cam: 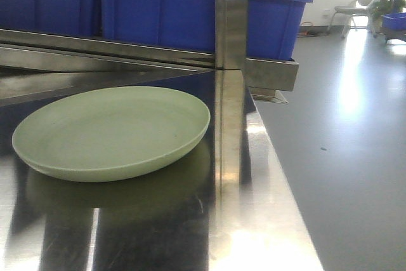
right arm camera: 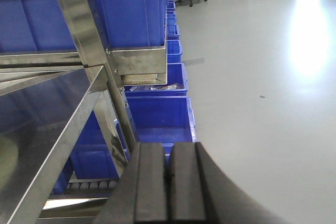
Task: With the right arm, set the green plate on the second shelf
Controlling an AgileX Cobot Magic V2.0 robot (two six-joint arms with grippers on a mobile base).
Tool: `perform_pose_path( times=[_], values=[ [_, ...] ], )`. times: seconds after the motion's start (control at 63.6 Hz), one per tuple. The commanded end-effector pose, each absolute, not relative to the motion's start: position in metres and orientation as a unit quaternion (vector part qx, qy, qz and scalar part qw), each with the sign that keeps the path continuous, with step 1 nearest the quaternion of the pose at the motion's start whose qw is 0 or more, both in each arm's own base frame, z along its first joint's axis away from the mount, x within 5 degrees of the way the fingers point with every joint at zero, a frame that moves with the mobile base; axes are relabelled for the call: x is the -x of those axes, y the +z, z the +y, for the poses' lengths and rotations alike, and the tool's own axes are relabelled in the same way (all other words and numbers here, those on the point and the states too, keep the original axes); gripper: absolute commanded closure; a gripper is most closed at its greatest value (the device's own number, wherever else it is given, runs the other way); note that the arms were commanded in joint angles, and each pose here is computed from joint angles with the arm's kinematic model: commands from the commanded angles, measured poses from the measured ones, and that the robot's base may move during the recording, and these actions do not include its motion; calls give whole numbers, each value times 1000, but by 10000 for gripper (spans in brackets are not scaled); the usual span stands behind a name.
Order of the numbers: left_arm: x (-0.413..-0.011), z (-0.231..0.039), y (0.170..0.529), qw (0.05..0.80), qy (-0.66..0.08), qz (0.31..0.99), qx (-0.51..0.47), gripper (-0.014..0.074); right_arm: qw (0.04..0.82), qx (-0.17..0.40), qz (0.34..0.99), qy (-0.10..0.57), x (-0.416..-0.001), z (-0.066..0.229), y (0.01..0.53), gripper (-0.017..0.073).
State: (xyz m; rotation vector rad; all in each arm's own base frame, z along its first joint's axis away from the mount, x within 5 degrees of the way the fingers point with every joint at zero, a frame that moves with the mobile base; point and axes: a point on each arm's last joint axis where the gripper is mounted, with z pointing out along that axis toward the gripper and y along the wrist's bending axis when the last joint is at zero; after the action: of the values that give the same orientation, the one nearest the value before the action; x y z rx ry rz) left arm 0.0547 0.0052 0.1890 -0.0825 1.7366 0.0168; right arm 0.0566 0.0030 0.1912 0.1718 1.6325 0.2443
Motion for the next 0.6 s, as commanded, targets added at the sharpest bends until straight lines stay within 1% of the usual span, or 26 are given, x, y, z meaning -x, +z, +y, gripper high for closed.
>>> perform_pose_path(
  times=[0.0,0.581],
  values=[
    [-56,3,185,672,-5,740,28,469,714,-73,687,112,-55,3,202,508],
    [-56,3,185,672,-5,740,28,469,714,-73,687,112,-55,3,202,508]
  ],
)
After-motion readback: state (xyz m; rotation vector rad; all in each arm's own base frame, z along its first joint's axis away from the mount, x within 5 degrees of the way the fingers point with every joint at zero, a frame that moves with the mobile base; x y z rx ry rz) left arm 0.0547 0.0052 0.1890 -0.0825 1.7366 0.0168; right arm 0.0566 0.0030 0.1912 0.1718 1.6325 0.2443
